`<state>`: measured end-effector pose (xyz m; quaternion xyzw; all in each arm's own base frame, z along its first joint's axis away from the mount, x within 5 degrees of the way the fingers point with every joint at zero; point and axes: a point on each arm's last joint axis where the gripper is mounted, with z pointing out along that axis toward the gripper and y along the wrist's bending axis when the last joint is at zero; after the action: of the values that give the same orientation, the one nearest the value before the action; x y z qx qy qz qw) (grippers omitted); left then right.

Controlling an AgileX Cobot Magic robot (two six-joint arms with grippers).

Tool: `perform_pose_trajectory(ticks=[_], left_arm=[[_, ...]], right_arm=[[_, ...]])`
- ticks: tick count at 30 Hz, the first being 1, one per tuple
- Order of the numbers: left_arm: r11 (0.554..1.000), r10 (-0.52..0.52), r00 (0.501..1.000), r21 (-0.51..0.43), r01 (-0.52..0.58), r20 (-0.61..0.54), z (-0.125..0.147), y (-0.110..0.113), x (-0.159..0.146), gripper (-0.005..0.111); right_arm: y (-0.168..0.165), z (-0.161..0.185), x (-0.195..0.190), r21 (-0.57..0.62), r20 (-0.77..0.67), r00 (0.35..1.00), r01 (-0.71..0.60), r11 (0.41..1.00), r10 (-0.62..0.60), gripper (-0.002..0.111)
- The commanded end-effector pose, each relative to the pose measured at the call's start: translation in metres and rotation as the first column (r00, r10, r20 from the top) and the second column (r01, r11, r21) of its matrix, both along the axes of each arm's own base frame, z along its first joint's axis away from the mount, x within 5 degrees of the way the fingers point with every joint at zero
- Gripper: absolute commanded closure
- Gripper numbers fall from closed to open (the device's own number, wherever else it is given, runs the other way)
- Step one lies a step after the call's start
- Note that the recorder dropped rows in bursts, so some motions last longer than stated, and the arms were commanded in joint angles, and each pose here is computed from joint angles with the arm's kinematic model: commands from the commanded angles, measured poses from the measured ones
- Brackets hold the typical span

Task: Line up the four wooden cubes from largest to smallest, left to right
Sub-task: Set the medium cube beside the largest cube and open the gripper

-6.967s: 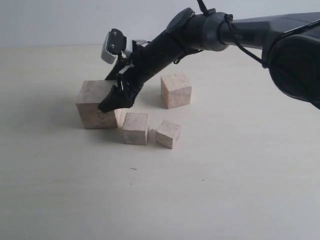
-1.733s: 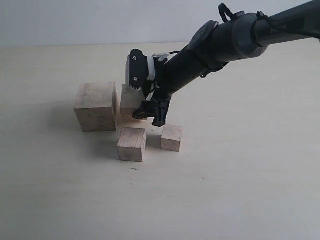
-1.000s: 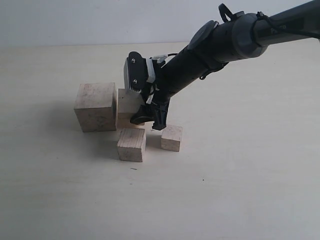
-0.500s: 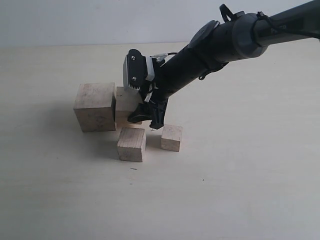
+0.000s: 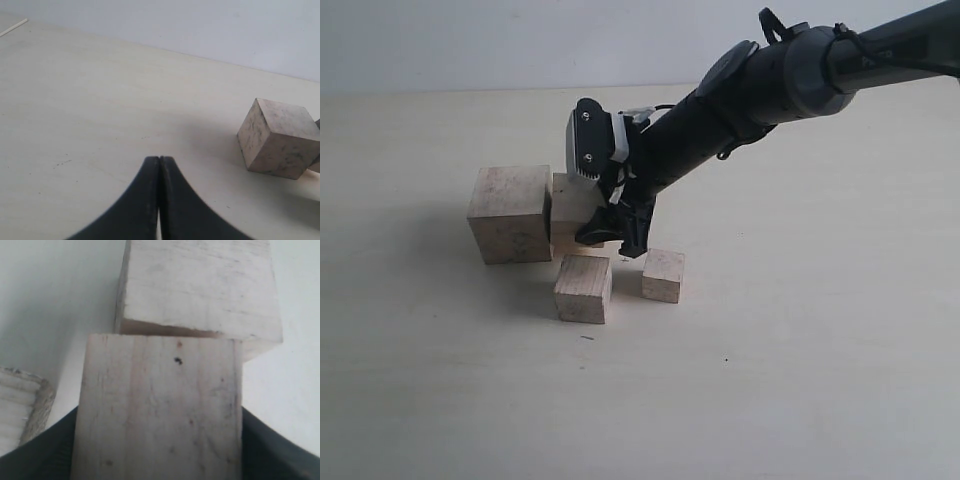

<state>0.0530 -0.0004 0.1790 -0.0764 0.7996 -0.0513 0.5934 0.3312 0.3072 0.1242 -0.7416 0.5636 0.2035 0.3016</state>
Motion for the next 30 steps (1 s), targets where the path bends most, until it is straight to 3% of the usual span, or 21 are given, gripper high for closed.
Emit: perform_pose_trajectory(ticks=[1,10,20,24,30], left_arm=[[1.0,-0.005,1.0,0.0,0.005,0.005,0.0,0.0,0.0,0.107],[1.0,-0.005,1.0,0.0,0.005,0.005,0.0,0.0,0.0,0.107],[1.0,-0.005,1.0,0.0,0.005,0.005,0.0,0.0,0.0,0.107],[1.0,-0.005,1.0,0.0,0.005,0.005,0.0,0.0,0.0,0.107],[1.0,-0.005,1.0,0.0,0.005,0.005,0.0,0.0,0.0,0.107]], right_arm=[[0.001,0.001,0.0,0.011,-0.019,0.999,0.045,0.999,-0.045,0.039],[0.001,0.008,0.0,0.021,-0.02,0.999,0.051,0.998,-0.051,0.039],[-0.006,0.088,-0.013,0.114,-0.089,0.985,0.16,0.981,-0.15,0.04],[-0.012,0.108,-0.024,0.089,-0.156,0.974,0.178,0.98,-0.162,0.051],[-0.02,0.097,-0.046,-0.045,-0.279,0.96,-0.049,0.998,0.035,0.069]])
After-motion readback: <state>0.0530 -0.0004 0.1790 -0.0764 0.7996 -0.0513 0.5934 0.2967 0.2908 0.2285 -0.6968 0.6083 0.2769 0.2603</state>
